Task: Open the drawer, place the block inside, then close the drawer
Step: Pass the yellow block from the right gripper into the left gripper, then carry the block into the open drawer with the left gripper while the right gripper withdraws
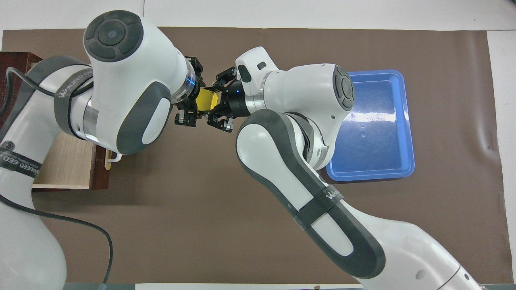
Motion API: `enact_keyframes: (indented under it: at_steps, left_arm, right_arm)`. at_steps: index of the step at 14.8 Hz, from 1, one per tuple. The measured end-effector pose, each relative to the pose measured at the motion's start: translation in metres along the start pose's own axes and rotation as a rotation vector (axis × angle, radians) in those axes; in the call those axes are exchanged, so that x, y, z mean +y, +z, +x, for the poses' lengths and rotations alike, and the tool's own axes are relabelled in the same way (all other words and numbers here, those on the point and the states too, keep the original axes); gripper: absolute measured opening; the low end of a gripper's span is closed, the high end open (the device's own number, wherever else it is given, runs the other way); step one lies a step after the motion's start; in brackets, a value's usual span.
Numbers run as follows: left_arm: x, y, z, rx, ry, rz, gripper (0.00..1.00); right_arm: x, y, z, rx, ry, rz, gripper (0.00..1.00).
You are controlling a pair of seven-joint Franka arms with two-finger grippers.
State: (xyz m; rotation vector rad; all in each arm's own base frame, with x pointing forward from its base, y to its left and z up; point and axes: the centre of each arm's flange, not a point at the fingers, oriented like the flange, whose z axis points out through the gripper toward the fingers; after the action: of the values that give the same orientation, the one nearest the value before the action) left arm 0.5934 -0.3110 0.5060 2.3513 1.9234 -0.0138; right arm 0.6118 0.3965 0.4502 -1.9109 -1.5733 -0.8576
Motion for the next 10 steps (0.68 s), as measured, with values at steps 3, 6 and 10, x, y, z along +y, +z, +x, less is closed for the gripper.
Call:
enact_keyframes:
  at_steps: [3, 6, 10]
  left_arm:
    - [-0.0007, 0.0007, 0.0019, 0.006, 0.007, 0.011, 0.63]
    - [-0.0004, 0.0009, 0.0037, 0.01, 0.015, 0.013, 0.56]
    - [-0.0005, 0.0009, 0.0037, 0.01, 0.015, 0.014, 0.56]
  right_arm:
    - [0.0004, 0.0002, -0.0012, -0.002, 0.0, 0.0, 0.55]
    - [-0.0008, 0.0015, -0.0014, -0.003, -0.004, 0.007, 0.55]
    - [-0.001, 0.0016, -0.0014, -0.003, -0.004, 0.008, 0.55]
